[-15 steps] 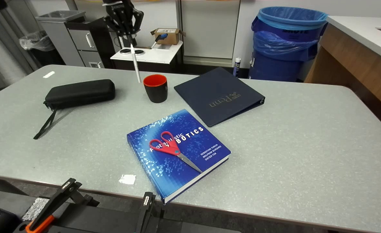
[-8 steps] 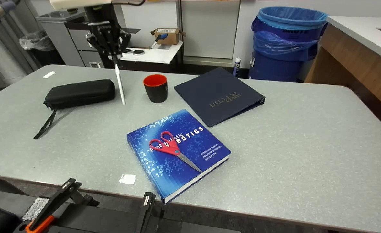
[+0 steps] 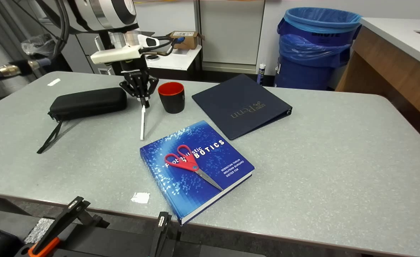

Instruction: Pick the marker from the cup and put it on the table

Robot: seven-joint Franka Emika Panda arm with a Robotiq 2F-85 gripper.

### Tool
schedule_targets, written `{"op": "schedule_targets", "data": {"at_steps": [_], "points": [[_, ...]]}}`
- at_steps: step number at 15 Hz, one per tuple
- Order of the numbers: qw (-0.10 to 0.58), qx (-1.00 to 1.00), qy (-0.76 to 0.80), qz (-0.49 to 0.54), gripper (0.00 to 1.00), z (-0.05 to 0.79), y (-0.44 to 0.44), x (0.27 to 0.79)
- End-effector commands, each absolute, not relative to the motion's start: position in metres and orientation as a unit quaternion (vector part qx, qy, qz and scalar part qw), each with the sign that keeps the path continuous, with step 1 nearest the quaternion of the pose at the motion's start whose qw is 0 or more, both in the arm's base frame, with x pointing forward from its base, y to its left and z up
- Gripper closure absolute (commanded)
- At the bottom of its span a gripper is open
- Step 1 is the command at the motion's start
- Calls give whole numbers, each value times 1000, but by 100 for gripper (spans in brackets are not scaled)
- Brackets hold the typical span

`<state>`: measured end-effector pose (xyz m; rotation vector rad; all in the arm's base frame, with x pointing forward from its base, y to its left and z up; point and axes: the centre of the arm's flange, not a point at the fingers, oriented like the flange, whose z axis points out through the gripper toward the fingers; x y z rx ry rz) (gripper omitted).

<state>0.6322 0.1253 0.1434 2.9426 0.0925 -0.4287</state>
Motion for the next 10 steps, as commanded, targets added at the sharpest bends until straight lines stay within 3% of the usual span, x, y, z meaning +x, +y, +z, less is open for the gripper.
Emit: {"op": "schedule_targets", "data": {"at_steps": [1, 10], "points": [[103, 989, 1, -106, 72, 140, 131, 658], [93, 993, -17, -71, 5, 164, 136, 674]]}}
